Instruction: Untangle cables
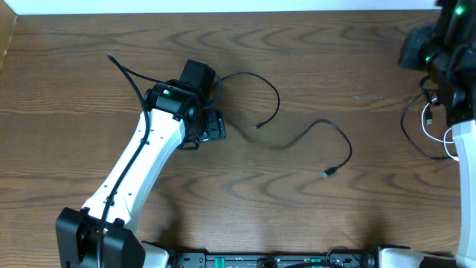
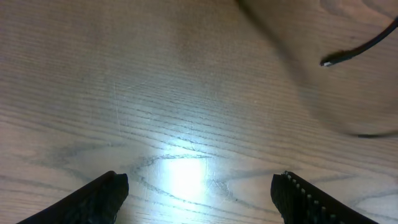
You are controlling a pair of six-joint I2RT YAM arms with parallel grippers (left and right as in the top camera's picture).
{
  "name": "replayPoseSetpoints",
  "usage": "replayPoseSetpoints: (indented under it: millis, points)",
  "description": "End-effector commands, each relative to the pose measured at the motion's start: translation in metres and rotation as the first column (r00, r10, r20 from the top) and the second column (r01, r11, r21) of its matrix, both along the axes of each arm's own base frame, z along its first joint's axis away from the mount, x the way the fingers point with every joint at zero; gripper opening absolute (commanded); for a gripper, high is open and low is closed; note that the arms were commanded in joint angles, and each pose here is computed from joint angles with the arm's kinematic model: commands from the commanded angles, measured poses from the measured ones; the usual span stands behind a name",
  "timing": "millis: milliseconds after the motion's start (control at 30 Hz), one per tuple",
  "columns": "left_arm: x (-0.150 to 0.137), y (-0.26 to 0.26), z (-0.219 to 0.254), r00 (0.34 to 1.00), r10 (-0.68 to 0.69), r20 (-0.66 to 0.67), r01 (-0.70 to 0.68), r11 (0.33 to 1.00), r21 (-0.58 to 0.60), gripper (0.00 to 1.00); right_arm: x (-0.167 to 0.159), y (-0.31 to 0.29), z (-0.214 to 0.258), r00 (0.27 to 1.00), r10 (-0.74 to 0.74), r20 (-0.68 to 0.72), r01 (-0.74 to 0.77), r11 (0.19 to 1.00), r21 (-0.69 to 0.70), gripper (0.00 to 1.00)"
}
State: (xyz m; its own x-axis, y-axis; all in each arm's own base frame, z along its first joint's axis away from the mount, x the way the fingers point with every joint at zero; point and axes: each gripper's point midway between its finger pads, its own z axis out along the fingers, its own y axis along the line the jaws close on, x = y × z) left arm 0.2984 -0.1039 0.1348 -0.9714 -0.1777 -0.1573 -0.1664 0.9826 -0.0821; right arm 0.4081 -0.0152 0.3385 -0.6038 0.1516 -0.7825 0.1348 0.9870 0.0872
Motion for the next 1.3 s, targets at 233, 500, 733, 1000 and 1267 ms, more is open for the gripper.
replayPoseSetpoints:
  millis: [233, 500, 733, 1000, 1267]
  points:
    - [0.000, 0.002, -0.002, 1.000, 0.008, -0.004, -0.008, 1.000, 0.010, 0.80, -0.028, 0.075, -0.116, 0.848, 0.296, -0.440, -0.227, 0.952, 0.204, 0.47]
    - [0.002, 0.002, -0.002, 1.000, 0.008, 0.002, -0.008, 1.000, 0.008, 0.80, -0.042, 0.111, -0.183, 0.718, 0.179, -0.672, -0.023, 0.972, 0.234, 0.51]
    - [0.001, 0.002, -0.002, 1.000, 0.008, 0.002, -0.008, 1.000, 0.008, 0.80, -0.048, 0.140, -0.241, 0.621, 0.001, -0.784, 0.133, 0.985, 0.106, 0.59]
    - [0.001, 0.002, -0.002, 1.000, 0.005, 0.002, -0.005, 1.000, 0.009, 0.80, -0.050, 0.153, -0.276, 0.599, -0.105, -0.794, 0.229, 0.973, 0.044, 0.59]
    - [0.002, 0.002, -0.002, 1.000, 0.005, 0.002, -0.005, 1.000, 0.009, 0.80, -0.064, 0.151, -0.316, 0.584, -0.140, -0.800, 0.277, 0.960, 0.034, 0.55]
